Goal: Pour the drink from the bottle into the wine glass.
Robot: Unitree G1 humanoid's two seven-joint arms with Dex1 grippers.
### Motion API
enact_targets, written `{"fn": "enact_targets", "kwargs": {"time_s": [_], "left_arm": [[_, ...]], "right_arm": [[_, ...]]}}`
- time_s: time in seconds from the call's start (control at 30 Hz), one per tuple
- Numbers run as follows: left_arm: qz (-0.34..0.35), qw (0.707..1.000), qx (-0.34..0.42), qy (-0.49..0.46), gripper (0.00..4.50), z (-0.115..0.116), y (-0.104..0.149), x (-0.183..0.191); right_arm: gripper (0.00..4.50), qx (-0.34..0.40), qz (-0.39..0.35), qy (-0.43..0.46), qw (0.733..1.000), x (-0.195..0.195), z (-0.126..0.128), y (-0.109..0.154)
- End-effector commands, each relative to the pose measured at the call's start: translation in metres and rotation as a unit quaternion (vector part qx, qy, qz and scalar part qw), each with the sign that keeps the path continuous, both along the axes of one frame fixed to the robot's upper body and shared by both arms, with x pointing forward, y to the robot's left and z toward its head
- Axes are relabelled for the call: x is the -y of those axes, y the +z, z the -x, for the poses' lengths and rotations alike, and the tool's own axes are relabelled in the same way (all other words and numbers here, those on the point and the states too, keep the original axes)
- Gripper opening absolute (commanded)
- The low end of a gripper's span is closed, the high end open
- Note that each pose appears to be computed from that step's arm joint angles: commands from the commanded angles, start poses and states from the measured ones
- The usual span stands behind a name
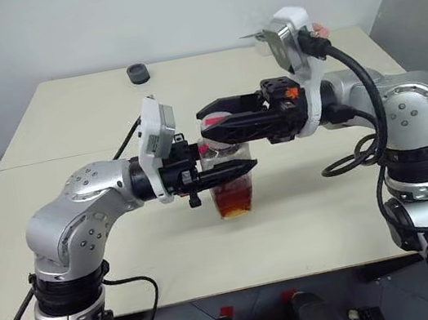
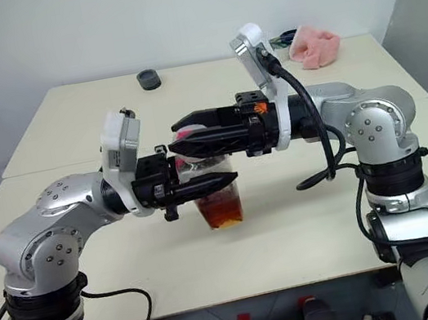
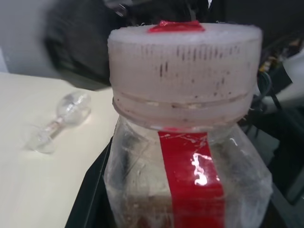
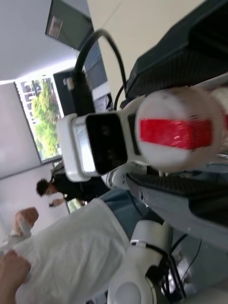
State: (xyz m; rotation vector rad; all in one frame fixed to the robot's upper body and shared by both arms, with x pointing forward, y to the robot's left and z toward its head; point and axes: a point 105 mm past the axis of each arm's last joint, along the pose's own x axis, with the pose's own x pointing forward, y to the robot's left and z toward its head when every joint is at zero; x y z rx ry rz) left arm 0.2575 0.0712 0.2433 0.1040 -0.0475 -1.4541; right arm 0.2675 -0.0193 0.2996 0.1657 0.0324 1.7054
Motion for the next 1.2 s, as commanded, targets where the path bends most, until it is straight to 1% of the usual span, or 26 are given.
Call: {"fn": "enact_targets", "kwargs": {"time_s": [0.03, 0.07, 0.1, 0.17, 0.27, 0.4, 0.5, 0.73, 0.93, 1.2], "left_arm": [[-0.005, 1.0, 0.02, 0.018, 1.79, -0.004, 0.002, -0.007], [-0.004, 0.999, 0.018, 0.027, 1.79, -0.007, 0.0, -0.009], [-0.005, 0.999, 0.017, 0.037, 1.79, -0.009, -0.003, -0.011], [-0.004, 0.998, 0.017, 0.055, 1.79, -0.015, -0.006, -0.015], [0.005, 0.997, 0.02, 0.079, 1.79, -0.023, -0.007, -0.017], [0.017, 0.993, 0.03, 0.109, 1.79, -0.04, -0.008, -0.014], [0.03, 0.991, 0.038, 0.123, 1.79, -0.05, -0.008, -0.007], [0.034, 0.992, 0.046, 0.11, 1.79, -0.051, -0.01, 0.007], [0.037, 0.993, 0.047, 0.104, 1.79, -0.048, -0.008, 0.01], [0.037, 0.992, 0.046, 0.114, 1.79, -0.048, -0.008, 0.007]], "right_arm": [[3.88, 0.042, -0.005, -0.076, 0.996, 0.02, -0.017, 0.002], [4.24, 0.056, 0.003, -0.1, 0.993, 0.024, -0.021, -0.001], [4.48, 0.071, 0.012, -0.129, 0.989, 0.029, -0.026, -0.005], [4.48, 0.099, 0.027, -0.176, 0.979, 0.038, -0.032, -0.01], [4.48, 0.118, 0.029, -0.21, 0.97, 0.041, -0.029, -0.013], [4.48, 0.126, -0.003, -0.227, 0.966, 0.027, -0.017, -0.005], [4.48, 0.126, -0.018, -0.241, 0.962, 0.016, -0.015, -0.002], [4.48, 0.119, -0.041, -0.251, 0.96, 0.001, -0.017, 0.001], [4.48, 0.127, -0.036, -0.26, 0.957, -0.006, -0.026, -0.003], [4.48, 0.129, -0.018, -0.244, 0.961, -0.006, -0.023, -0.013]]}}
